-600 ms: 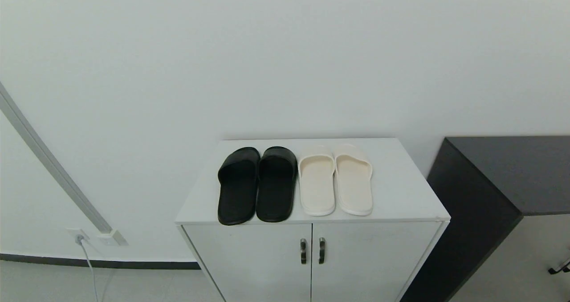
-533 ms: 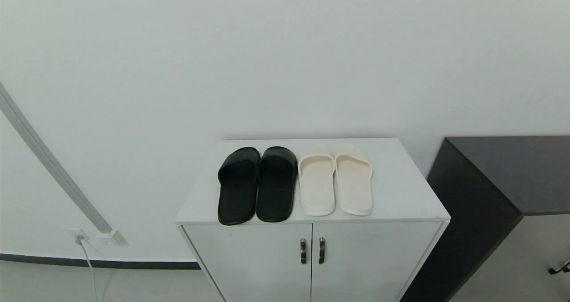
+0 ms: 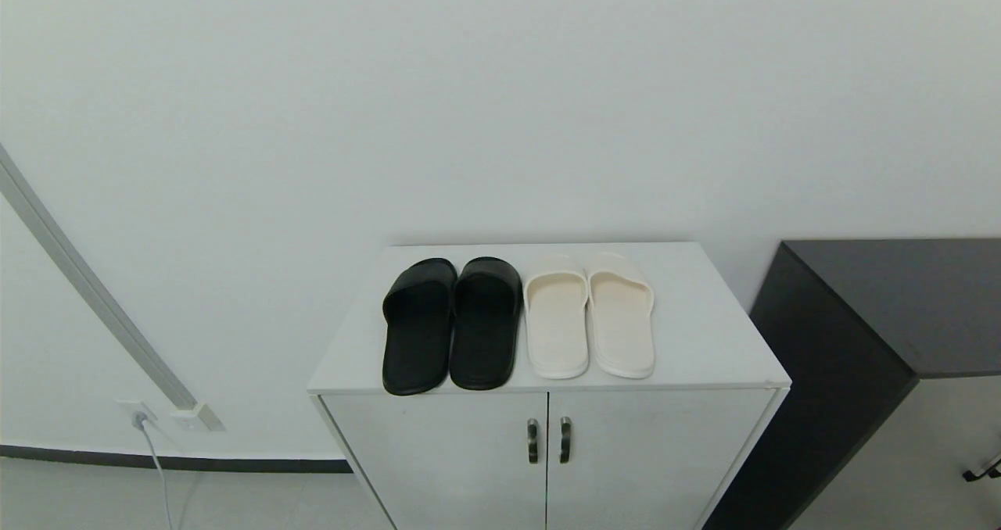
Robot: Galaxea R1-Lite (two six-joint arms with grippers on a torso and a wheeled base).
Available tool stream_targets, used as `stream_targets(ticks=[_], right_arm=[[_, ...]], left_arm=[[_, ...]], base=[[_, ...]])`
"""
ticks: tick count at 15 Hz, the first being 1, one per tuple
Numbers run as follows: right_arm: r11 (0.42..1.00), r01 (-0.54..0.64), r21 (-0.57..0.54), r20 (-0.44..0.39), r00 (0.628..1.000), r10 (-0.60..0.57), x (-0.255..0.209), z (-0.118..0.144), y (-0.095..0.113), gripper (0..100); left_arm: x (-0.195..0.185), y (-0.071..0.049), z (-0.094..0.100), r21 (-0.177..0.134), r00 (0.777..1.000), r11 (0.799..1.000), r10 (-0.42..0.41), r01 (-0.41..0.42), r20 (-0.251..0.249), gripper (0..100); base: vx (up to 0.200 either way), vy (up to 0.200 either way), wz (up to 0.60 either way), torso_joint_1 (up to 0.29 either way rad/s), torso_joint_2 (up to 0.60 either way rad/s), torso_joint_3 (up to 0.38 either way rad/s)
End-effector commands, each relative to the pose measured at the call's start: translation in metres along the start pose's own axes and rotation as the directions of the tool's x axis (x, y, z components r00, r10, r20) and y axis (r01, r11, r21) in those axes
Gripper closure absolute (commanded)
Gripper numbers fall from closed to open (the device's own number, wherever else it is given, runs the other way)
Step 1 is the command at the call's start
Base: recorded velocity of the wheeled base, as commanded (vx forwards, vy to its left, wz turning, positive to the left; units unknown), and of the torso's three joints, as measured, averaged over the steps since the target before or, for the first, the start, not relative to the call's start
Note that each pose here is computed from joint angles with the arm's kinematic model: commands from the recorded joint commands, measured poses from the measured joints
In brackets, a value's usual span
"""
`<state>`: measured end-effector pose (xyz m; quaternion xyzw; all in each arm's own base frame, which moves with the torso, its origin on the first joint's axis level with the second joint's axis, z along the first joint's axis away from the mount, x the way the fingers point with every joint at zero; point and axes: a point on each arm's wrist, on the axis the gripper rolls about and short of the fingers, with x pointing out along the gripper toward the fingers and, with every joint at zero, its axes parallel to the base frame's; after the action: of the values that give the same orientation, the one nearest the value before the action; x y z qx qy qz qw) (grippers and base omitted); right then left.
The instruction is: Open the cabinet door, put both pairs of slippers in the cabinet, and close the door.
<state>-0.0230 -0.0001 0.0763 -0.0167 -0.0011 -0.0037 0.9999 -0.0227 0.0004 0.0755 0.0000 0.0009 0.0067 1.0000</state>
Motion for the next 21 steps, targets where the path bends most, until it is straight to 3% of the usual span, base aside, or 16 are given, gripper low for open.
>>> stream_targets(ticks=[1,3,4,5,7,9,12,14,18,21], right_arm=[[1.0,-0.001,-0.016,0.004,1.0,0.001,0.0,0.001,0.0,0],[1.0,-0.005,-0.01,0.022,1.0,0.005,-0.001,0.006,0.0,0],[0.991,-0.04,0.126,0.135,0.991,0.023,-0.009,0.061,-0.003,0],[0.984,-0.059,0.171,0.068,0.997,0.048,-0.003,0.074,-0.004,0],[0.993,-0.092,0.076,-0.132,0.986,0.101,0.018,0.062,-0.002,0],[0.983,-0.169,0.078,-0.227,0.957,0.182,0.041,0.067,0.001,0],[0.972,-0.222,0.081,-0.28,0.931,0.236,0.082,0.08,0.01,0],[0.952,-0.293,0.085,-0.316,0.898,0.305,0.117,0.088,0.025,0],[0.939,-0.339,0.064,-0.349,0.874,0.339,0.156,0.092,0.054,0],[0.934,-0.349,0.081,-0.339,0.871,0.355,0.182,0.093,0.095,0]], left_arm=[[0.0,0.0,0.0,0.0,1.0,1.0,0.0,0.0,0.0,100],[0.0,0.0,0.0,0.0,1.0,1.0,0.0,0.0,0.0,100],[0.0,0.0,0.0,0.0,1.0,1.0,0.0,0.0,0.0,100],[0.0,0.0,0.0,0.0,1.0,1.0,0.0,0.0,0.0,100],[0.0,0.0,0.0,0.0,1.0,1.0,0.0,0.0,0.0,100],[0.0,0.0,0.0,0.0,1.0,1.0,0.002,-0.002,0.0,100],[0.0,0.0,0.0,-0.002,1.0,1.0,0.002,-0.002,0.0,100],[0.0,0.0,0.0,-0.003,1.0,1.0,0.002,-0.002,0.0,100],[0.0,0.0,0.0,-0.006,1.0,1.0,0.002,-0.002,0.002,100],[0.0,0.0,0.0,-0.006,1.0,1.0,0.002,-0.002,0.002,100]], base=[[0.0,0.0,0.0,0.0,0.0,0.0],[0.0,0.0,0.0,0.0,0.0,0.0],[0.0,0.0,0.0,0.0,0.0,0.0],[0.0,0.0,0.0,0.0,0.0,0.0],[0.0,0.0,0.0,0.0,0.0,0.0],[0.0,0.0,0.0,0.0,0.0,0.0],[0.0,0.0,0.0,0.0,0.0,0.0],[0.0,0.0,0.0,0.0,0.0,0.0],[0.0,0.0,0.0,0.0,0.0,0.0],[0.0,0.0,0.0,0.0,0.0,0.0]])
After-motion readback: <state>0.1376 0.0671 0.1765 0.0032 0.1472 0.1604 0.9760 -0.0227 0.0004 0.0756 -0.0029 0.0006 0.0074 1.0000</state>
